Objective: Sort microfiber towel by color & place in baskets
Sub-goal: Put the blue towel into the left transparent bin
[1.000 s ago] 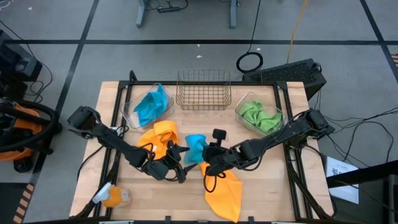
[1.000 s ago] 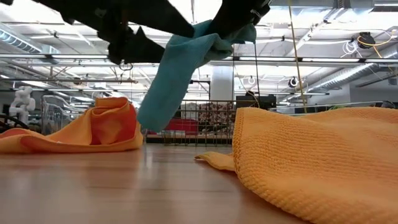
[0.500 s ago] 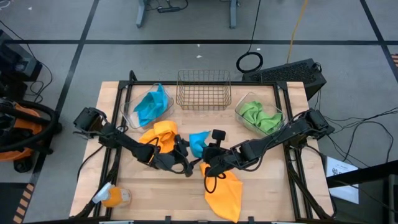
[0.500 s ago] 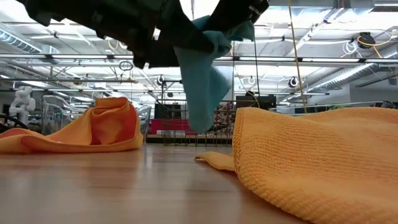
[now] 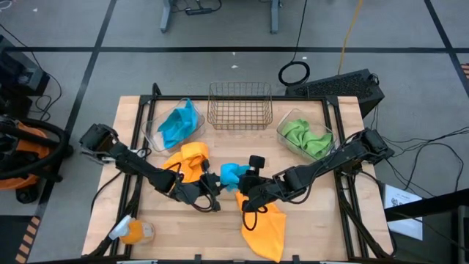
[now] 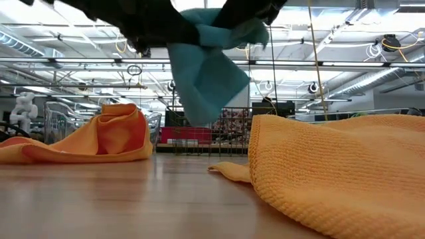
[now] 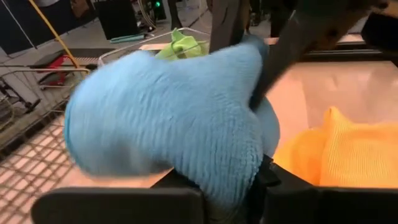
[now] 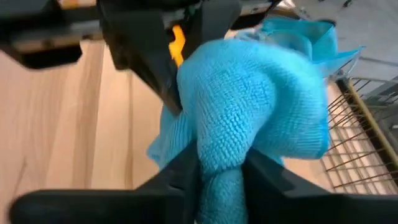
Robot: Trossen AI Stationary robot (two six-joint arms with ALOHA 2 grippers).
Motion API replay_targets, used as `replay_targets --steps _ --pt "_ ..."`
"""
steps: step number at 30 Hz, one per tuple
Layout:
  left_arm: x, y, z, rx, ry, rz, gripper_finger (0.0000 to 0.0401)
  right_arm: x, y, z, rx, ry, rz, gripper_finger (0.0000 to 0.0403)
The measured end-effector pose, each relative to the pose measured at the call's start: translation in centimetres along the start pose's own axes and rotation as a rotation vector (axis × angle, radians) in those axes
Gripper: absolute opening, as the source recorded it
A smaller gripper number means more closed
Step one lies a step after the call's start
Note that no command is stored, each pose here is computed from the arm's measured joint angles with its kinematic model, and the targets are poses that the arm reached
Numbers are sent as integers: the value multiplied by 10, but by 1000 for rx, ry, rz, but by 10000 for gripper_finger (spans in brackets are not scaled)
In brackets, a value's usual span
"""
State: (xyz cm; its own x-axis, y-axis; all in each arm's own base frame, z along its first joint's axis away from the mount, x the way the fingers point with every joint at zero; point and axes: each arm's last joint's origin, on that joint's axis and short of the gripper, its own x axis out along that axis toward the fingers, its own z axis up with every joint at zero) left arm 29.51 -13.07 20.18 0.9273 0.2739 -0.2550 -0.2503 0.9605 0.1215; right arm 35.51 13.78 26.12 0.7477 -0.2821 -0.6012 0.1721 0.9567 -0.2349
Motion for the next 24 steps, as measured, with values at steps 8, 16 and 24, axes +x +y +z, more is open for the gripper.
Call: replay_targets --steps 8,16,24 --pt "-42 32 33 34 45 7 28 -15 7 -5 -88 5 -35 194" --pt "-101 98 58 -69 76 109 28 -32 13 -14 -57 29 -114 240" --pt "-134 161 45 -226 197 340 28 -33 21 -32 -38 57 -119 225"
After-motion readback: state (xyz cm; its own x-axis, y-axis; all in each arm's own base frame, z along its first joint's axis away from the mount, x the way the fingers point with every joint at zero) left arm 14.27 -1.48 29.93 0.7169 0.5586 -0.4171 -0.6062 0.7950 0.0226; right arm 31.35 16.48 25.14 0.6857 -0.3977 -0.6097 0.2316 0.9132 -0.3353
